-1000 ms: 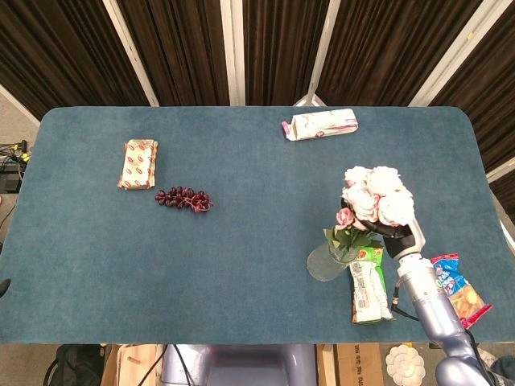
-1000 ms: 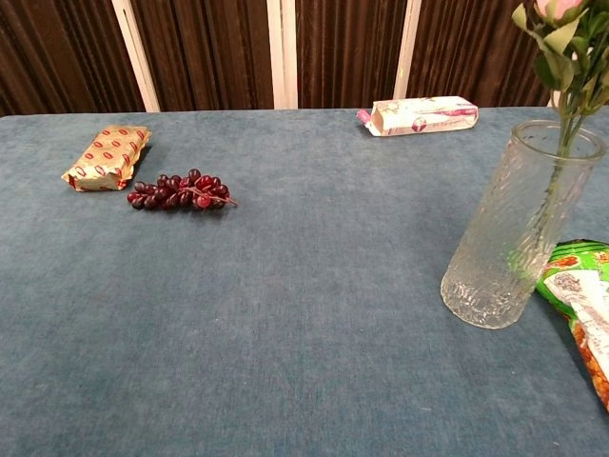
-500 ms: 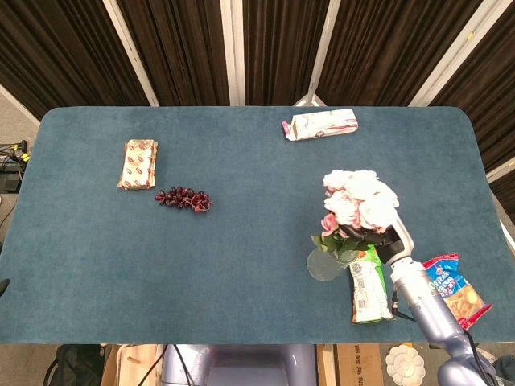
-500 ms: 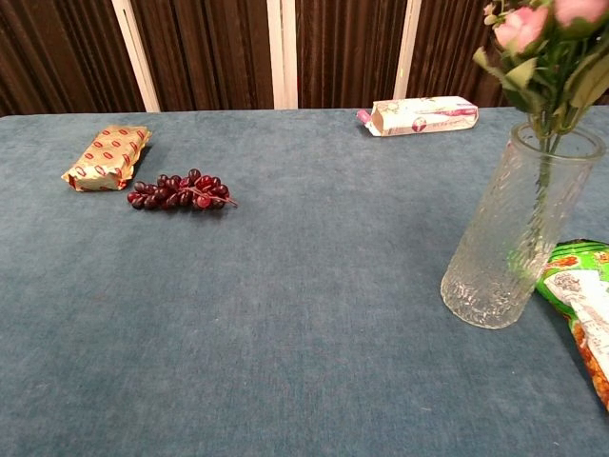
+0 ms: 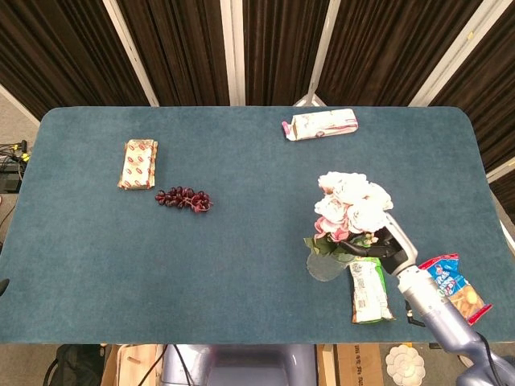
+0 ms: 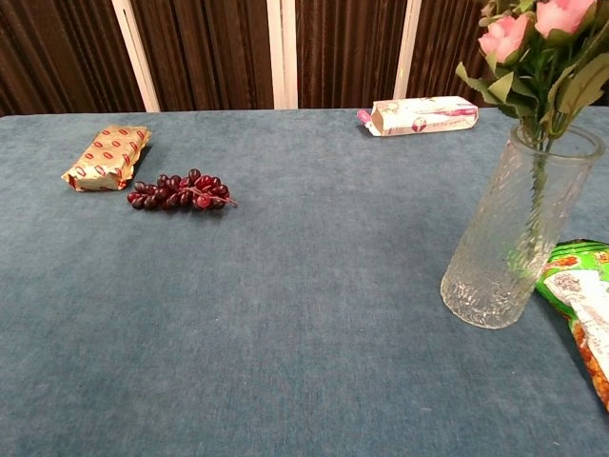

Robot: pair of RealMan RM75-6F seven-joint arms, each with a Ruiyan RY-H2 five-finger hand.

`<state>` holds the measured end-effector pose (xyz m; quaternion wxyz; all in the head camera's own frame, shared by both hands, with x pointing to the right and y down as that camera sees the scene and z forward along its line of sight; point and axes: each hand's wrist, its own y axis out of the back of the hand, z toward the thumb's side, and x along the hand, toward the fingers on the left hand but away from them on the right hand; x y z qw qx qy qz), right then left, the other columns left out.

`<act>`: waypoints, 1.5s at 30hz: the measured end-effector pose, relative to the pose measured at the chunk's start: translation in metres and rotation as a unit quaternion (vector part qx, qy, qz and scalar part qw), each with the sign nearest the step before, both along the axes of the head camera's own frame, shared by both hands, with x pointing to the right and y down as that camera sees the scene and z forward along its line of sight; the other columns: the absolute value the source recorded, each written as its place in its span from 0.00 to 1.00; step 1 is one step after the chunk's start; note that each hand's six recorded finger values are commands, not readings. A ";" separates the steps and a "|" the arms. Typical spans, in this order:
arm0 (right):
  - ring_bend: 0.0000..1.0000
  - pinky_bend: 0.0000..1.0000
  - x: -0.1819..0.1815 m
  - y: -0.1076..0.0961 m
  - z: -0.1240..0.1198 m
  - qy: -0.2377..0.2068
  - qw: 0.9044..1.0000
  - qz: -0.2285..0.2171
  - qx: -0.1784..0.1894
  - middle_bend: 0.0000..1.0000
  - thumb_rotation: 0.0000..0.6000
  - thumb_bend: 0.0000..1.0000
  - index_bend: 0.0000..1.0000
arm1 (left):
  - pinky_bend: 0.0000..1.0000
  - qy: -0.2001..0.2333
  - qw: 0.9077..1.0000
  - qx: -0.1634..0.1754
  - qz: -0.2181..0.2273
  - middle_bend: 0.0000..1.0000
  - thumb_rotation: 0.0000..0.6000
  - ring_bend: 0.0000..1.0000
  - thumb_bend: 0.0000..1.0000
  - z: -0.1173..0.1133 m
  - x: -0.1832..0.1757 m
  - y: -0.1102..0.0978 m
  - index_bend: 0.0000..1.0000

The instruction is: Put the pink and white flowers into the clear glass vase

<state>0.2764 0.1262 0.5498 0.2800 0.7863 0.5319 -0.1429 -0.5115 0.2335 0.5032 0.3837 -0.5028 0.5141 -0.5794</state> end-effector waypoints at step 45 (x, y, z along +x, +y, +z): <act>0.06 0.00 0.185 0.064 -0.085 0.455 0.855 -0.132 0.213 0.10 1.00 0.13 0.21 | 0.02 0.003 1.000 0.005 -0.006 0.00 1.00 0.00 0.19 -0.008 -0.002 0.005 0.10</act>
